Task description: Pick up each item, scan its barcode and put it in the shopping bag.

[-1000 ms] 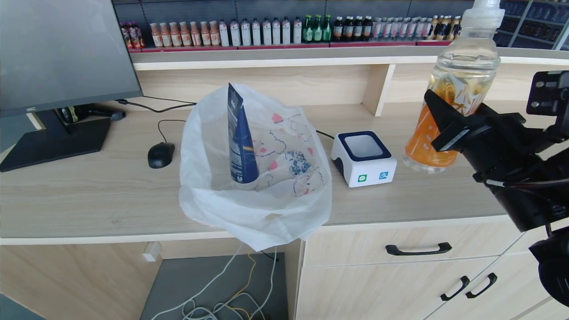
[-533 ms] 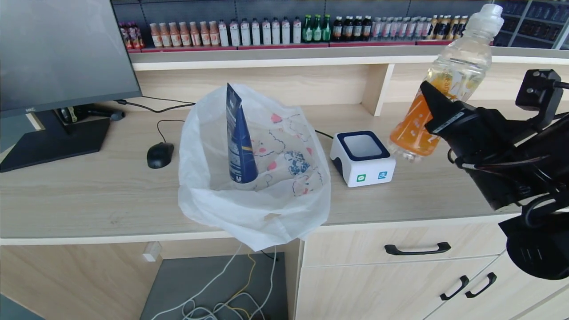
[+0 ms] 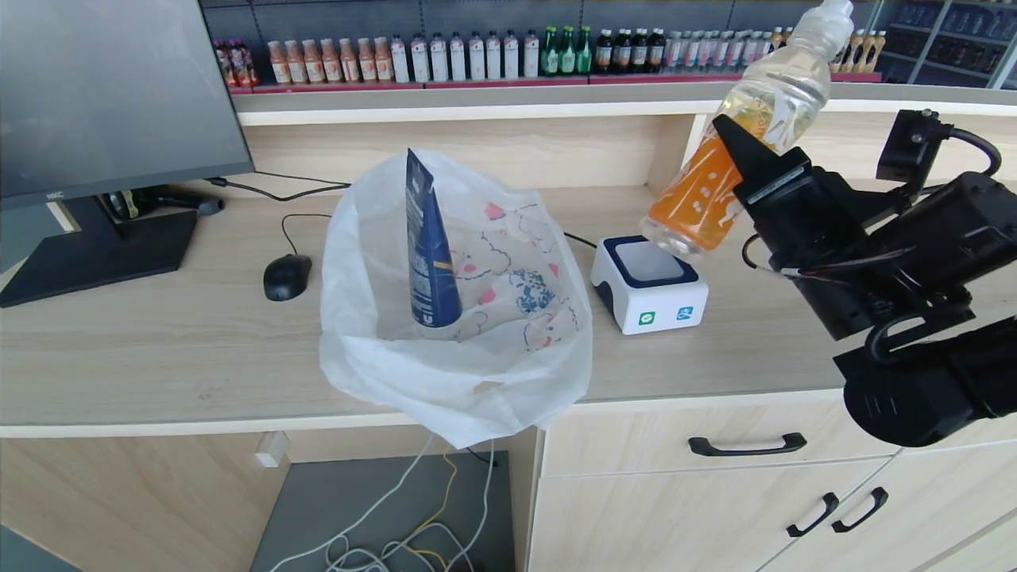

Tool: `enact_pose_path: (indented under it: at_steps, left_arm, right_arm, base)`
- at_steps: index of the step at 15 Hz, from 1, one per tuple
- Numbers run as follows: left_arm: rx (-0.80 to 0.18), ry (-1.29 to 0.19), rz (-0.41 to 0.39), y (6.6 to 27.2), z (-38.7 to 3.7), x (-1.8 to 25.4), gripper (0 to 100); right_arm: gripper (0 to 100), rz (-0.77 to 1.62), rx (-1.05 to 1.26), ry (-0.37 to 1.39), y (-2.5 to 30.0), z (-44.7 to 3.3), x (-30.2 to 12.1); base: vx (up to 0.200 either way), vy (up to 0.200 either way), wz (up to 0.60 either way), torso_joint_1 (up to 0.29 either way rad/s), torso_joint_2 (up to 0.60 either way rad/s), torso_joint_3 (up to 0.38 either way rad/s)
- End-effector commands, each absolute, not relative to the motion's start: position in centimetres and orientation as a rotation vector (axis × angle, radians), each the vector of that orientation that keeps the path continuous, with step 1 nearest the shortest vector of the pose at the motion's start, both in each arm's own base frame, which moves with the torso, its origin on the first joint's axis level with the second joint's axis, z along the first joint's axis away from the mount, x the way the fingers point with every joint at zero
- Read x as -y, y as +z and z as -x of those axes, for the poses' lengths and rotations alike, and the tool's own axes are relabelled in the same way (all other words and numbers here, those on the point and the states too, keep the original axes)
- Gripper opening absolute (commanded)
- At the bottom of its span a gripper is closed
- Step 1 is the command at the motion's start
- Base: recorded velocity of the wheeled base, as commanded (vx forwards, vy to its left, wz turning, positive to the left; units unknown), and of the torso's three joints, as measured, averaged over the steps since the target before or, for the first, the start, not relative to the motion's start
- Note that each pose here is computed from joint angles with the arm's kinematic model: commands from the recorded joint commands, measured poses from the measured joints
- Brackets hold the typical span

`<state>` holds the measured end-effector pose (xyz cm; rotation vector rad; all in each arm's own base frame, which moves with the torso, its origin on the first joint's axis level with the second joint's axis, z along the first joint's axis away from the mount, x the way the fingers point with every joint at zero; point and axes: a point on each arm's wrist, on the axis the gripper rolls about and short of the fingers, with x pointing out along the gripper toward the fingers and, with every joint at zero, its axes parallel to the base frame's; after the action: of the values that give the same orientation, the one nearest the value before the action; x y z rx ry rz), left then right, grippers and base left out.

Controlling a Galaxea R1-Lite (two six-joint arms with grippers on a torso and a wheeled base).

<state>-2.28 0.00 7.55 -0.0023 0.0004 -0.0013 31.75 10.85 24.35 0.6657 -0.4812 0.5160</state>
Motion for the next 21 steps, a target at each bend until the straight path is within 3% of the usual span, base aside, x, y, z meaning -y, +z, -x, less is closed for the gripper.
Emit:
enact_pose_path:
  at_steps: [1,8,16,21]
  left_arm:
    - [0.000,-0.002,0.003,7.5,2.3,0.0,100]
    - [0.000,-0.002,0.003,7.5,2.3,0.0,100]
    - [0.000,-0.002,0.003,7.5,2.3,0.0,100]
    - [0.000,-0.002,0.003,7.5,2.3,0.0,100]
  right_arm:
    - [0,-0.683,0.462,0.506,23.6,-32.5,-11.0]
    - [0,-0.987,0.391,0.385,23.1,-33.7,-11.0]
    - [0,-1.073,0.285,0.366,24.4,-35.1,-11.5]
    - [0,-1.075,0.229,0.377,23.2,-35.0,-12.6]
  base:
    - [0.000,0.000,0.00,0.000,0.00,0.000]
    - [0.000,0.000,0.00,0.000,0.00,0.000]
    - [0.000,0.000,0.00,0.000,0.00,0.000]
    - [0.000,0.000,0.00,0.000,0.00,0.000]
